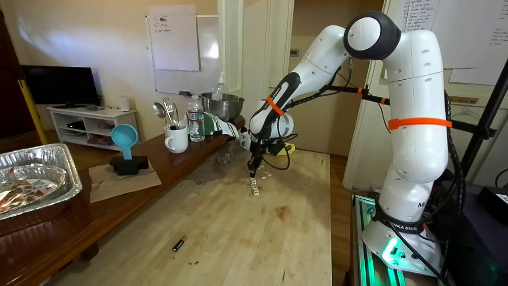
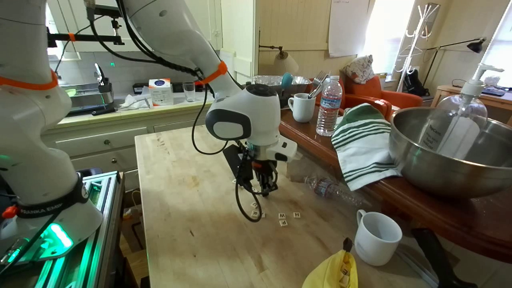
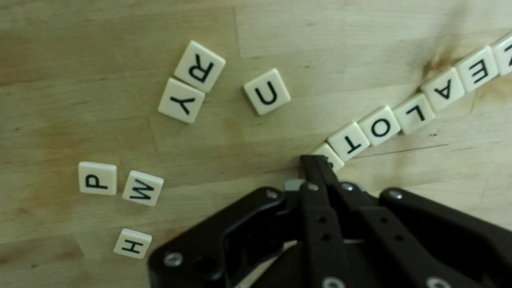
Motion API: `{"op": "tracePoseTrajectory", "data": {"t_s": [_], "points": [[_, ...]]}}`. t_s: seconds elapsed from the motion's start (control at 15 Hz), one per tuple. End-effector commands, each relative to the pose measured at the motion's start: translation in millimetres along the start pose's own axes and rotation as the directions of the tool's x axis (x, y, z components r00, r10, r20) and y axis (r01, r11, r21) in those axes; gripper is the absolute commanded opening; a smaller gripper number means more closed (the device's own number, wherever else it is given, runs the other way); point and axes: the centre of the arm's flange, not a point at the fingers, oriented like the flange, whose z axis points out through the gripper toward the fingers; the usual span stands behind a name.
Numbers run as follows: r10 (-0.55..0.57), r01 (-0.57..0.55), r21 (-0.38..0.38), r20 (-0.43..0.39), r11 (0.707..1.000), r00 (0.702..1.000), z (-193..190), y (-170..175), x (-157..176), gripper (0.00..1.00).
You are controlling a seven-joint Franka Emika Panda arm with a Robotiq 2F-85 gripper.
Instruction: Spell the word 'Zealots' using the tiles.
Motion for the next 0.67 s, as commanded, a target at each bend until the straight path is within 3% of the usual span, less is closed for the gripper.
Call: {"op": "tracePoseTrajectory", "data": {"t_s": [0.0,0.6], "points": [[0.017,-0.017,0.020,0.014,1.000,1.000,8,-9,-15,0.00],[0.008,-0.008,0.042,0.006,0.999,1.000,-4,-21,-25,0.00]]}}
